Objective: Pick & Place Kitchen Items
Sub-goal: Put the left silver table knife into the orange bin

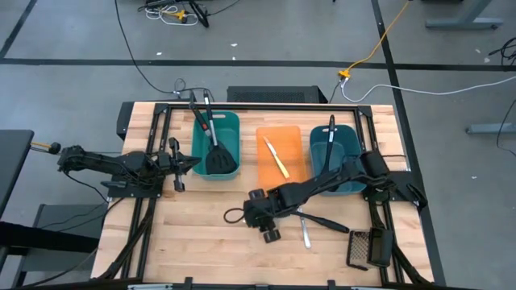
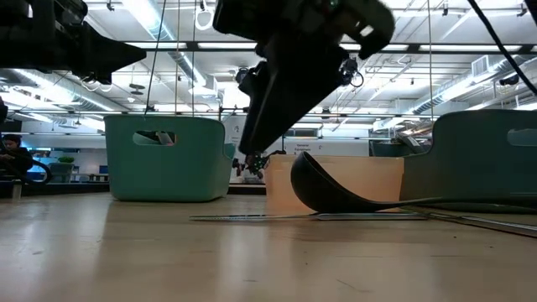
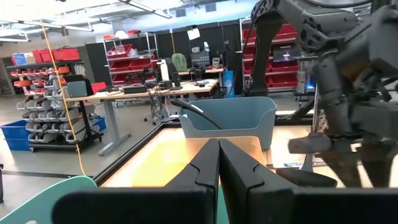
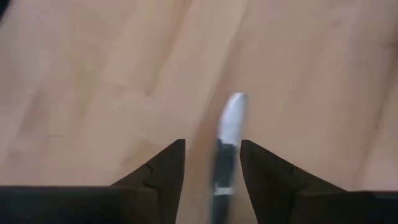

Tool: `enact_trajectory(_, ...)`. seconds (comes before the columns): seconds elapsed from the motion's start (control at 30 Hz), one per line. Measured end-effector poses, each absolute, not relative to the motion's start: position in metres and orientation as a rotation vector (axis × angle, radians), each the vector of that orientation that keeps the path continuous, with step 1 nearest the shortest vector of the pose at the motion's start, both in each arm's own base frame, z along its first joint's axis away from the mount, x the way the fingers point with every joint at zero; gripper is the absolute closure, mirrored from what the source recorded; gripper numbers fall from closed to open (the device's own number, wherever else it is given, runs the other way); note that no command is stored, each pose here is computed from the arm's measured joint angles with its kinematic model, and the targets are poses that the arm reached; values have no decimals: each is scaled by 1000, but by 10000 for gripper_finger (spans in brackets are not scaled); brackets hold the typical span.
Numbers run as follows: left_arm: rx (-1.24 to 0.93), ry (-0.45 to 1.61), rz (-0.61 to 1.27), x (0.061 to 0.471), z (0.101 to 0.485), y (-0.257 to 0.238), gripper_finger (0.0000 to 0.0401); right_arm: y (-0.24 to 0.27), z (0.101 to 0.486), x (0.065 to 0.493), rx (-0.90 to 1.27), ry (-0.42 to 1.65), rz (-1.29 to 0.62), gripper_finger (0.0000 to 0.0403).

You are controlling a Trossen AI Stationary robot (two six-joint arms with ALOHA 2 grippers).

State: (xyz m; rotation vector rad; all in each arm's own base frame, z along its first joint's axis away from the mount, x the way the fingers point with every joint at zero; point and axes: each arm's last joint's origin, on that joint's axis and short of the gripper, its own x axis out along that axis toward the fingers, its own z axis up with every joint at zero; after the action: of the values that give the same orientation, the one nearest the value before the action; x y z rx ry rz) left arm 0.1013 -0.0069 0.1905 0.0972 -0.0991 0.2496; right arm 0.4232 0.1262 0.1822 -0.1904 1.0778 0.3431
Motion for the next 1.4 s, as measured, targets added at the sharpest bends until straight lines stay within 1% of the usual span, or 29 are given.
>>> enact_trajectory(0.2,97,-99,249,101,190,-7,385,123,177,419,-121,1156,294,238)
enact_trajectory(0.37,97,-98,249,101,190,-7,385,124,167,412,-163,1202,334,238)
enact_trajectory(0.47,84,-99,248,101,190,-7,385,121,159,412,-186,1186,347,238)
enact_trajectory(0.63,51,-98,246,101,190,-7,385,114,153,412,-174,1181,325,238)
enact_trajectory(0.9,26,-96,215,102,189,-8,385,110,138,399,-170,1287,281,238)
enact_trajectory(1.07,25,-95,210,102,189,-8,385,111,137,396,-149,1307,261,238)
enact_trajectory(1.27,11,-85,208,102,188,-8,385,110,137,388,-126,1395,232,238)
enact_trajectory(1.4,12,-79,209,102,187,-8,385,115,136,386,-144,1394,234,244)
